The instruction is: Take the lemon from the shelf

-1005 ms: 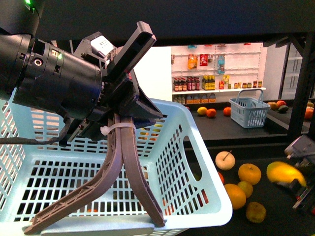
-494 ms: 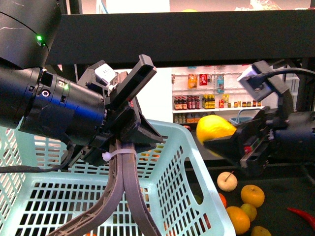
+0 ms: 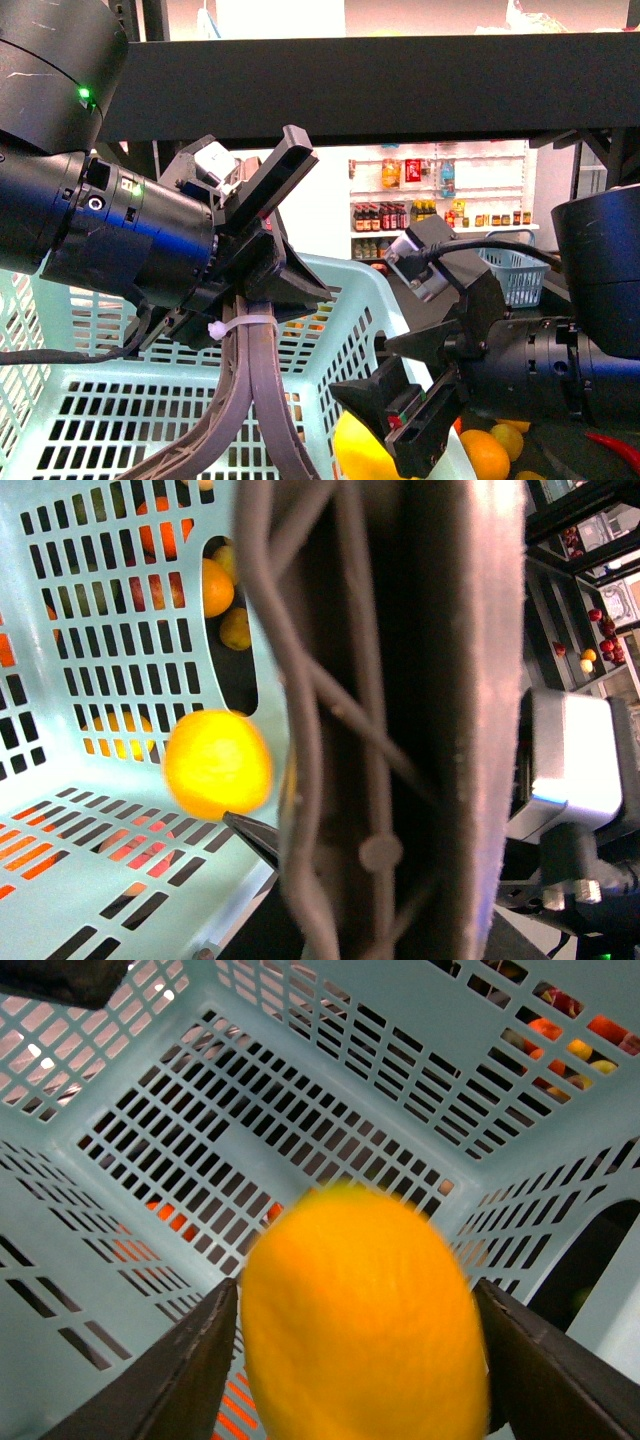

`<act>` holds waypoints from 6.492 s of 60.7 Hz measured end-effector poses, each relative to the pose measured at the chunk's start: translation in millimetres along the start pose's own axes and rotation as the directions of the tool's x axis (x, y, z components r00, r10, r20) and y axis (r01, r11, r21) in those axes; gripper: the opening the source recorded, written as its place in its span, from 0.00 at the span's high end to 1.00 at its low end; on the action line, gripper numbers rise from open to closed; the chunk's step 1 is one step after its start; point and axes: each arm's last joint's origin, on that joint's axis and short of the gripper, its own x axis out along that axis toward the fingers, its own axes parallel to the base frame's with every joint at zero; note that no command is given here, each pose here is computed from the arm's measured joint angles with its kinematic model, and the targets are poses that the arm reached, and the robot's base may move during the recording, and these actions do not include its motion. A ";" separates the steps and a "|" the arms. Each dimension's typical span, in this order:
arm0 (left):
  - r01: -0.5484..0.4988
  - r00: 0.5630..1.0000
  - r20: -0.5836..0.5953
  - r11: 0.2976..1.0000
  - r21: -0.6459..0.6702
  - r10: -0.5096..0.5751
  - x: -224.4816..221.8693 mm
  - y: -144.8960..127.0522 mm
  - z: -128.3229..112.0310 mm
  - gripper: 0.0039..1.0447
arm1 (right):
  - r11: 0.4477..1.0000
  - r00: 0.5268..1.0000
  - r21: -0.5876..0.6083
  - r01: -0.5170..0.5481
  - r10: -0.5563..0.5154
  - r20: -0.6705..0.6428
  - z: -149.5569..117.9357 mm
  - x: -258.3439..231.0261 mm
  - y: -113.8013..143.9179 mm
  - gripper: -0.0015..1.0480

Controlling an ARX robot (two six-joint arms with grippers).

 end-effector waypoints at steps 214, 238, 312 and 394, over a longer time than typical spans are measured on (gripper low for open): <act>0.000 1.000 -0.001 1.000 0.001 0.000 0.3 -0.4 -0.2 0.88 | 0.976 0.972 0.020 0.215 -0.216 0.092 26.6 -18.3 -55.1 0.31; 0.004 1.000 -0.003 1.000 0.001 -0.004 0.3 -0.7 -0.3 0.88 | 0.988 0.990 0.071 0.136 -0.138 0.029 22.1 18.6 -4.0 0.31; 0.002 1.000 -0.003 1.000 -0.010 -0.002 0.7 -0.1 -0.5 0.88 | 0.703 0.721 0.259 0.663 -0.692 0.032 -23.3 -266.0 80.2 0.41; -0.001 1.000 -0.001 1.000 -0.009 0.001 0.4 0.3 0.0 0.88 | 0.693 0.696 0.246 0.677 -0.712 0.089 -65.7 -247.6 107.1 0.35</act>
